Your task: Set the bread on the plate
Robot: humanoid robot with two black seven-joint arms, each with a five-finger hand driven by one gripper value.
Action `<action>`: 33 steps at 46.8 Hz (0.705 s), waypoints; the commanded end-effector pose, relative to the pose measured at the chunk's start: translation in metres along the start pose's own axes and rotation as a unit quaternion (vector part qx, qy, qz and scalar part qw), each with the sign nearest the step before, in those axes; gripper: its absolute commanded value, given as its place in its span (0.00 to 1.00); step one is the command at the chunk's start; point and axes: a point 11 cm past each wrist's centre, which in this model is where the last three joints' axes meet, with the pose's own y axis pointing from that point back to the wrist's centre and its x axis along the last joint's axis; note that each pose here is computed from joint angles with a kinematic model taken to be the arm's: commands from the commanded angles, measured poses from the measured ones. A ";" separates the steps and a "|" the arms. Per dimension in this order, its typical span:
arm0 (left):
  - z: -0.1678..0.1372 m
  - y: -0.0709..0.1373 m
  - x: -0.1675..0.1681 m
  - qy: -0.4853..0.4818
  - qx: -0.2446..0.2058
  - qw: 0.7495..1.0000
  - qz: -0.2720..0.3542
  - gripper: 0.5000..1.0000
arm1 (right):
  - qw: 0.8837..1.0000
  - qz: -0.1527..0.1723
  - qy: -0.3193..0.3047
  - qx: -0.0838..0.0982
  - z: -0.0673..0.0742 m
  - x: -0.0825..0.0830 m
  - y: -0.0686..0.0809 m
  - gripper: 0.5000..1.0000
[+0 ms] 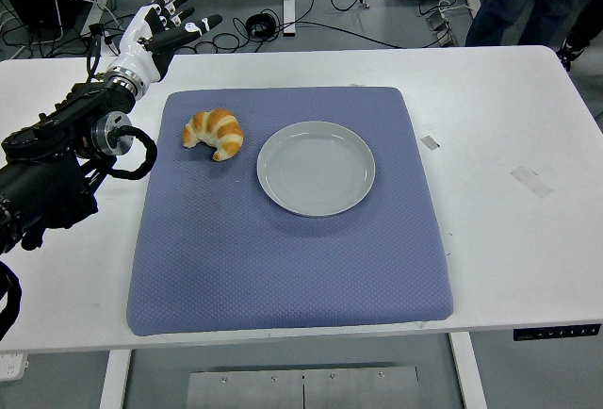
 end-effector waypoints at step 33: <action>0.005 -0.002 -0.006 -0.006 -0.014 1.000 -0.008 0.95 | 1.000 0.000 0.000 0.000 0.000 0.000 0.000 1.00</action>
